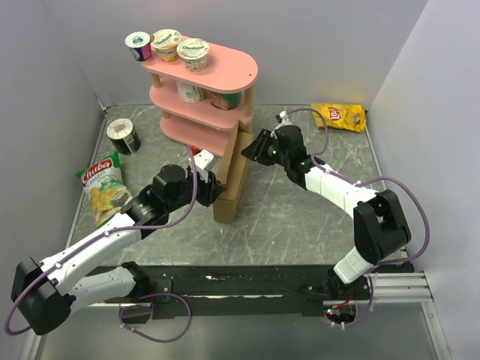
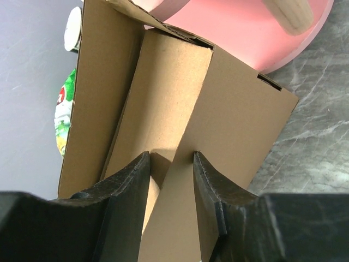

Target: Fold the paper box

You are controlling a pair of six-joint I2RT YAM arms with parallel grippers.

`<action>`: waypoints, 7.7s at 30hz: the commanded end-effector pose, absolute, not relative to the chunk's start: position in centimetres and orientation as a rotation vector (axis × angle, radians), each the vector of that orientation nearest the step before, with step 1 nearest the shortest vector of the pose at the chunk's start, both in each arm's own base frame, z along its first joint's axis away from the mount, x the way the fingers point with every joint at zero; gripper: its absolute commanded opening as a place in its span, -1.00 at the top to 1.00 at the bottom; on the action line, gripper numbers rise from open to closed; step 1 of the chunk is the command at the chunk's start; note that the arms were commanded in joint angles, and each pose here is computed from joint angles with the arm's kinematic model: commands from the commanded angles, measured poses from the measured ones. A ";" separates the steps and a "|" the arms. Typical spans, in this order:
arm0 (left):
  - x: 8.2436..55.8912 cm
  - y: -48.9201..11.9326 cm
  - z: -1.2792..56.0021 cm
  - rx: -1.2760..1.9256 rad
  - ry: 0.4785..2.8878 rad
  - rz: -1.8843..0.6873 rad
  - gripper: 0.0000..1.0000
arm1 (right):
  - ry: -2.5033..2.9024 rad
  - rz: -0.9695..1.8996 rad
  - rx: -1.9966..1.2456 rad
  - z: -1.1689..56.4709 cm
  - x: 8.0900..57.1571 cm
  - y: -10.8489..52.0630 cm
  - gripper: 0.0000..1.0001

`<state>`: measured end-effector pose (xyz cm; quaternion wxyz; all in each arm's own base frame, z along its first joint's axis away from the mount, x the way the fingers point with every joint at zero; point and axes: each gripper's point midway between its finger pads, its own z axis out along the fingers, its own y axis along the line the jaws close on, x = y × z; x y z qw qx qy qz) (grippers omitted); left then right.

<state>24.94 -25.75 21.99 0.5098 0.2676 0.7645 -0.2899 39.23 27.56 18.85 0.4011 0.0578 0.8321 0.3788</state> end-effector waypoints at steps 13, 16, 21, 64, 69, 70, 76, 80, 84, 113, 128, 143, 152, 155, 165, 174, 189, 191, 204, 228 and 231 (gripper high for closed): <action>22.1 -25.7 16.0 0.248 2.065 -0.822 0.46 | 2.130 0.966 0.101 17.6 38.7 29.7 0.16; 22.2 -26.1 16.3 0.235 2.022 -0.850 0.47 | 2.129 0.967 0.100 17.7 38.6 29.8 0.17; 22.0 -26.7 15.2 0.281 2.056 -0.819 0.46 | 2.134 0.964 0.099 17.5 38.3 29.8 0.20; 27.2 -21.7 28.7 0.198 1.831 -0.772 -0.84 | 2.192 0.831 0.027 25.3 37.7 29.1 -0.99; 27.7 -22.0 27.6 0.218 1.851 -0.786 -0.87 | 2.253 0.820 -0.005 23.4 38.3 30.4 -0.99; 27.7 -22.3 27.6 0.232 1.848 -0.800 -0.87 | 2.259 0.818 -0.001 23.0 38.5 30.3 -0.99; 27.6 -23.1 25.8 0.247 1.859 -0.852 -0.78 | 2.281 0.847 -0.014 21.8 38.4 30.9 -0.96; 27.9 -23.3 24.9 0.241 1.866 -0.854 -0.67 | 2.296 0.860 -0.008 20.9 37.9 30.9 -0.84; 28.6 -23.2 24.3 0.229 1.864 -0.846 -0.61 | 2.306 0.918 0.000 20.1 37.2 31.4 -0.56; 26.8 -22.0 23.8 0.278 1.734 -0.940 -0.67 | 2.368 0.878 0.056 15.3 36.8 30.4 0.21; 24.4 -24.7 25.8 0.522 1.653 -0.882 -0.38 | 2.350 0.928 0.027 15.8 36.6 31.0 0.20; 23.9 -27.5 25.4 0.711 1.697 -0.778 0.17 | 2.335 0.957 0.019 16.2 36.5 31.3 0.21; 23.2 -28.6 23.3 0.770 1.753 -0.743 0.49 | 2.334 0.956 0.015 16.3 36.6 31.3 0.21; 23.4 -28.3 22.6 0.767 1.777 -0.686 0.54 | 2.337 0.947 0.020 16.1 36.6 31.2 0.21; 22.8 -28.5 21.5 0.848 1.788 -0.501 0.64 | 2.341 0.958 0.023 15.9 36.6 31.4 0.23; 20.6 -29.4 22.5 0.962 1.694 -0.571 0.51 | 2.334 0.953 0.032 16.2 36.7 31.3 0.23; 18.9 -30.8 20.0 1.075 1.729 -0.655 0.53 | 2.332 0.927 0.042 16.3 36.5 30.8 0.29; 19.2 -30.7 19.6 1.051 1.762 -0.640 0.46 | 2.338 0.930 0.041 16.1 36.3 30.8 0.34; 22.2 -28.7 28.7 0.708 1.733 -0.719 -0.99 | 2.313 0.926 0.020 17.1 35.6 30.2 0.71; 40.9 -21.0 29.2 0.276 1.719 -0.780 -0.93 | 2.180 1.005 -0.207 20.6 32.4 30.8 0.30; 41.8 -21.6 28.5 0.345 1.704 -0.774 -0.93 | 2.159 0.989 -0.219 22.0 32.0 30.1 -0.32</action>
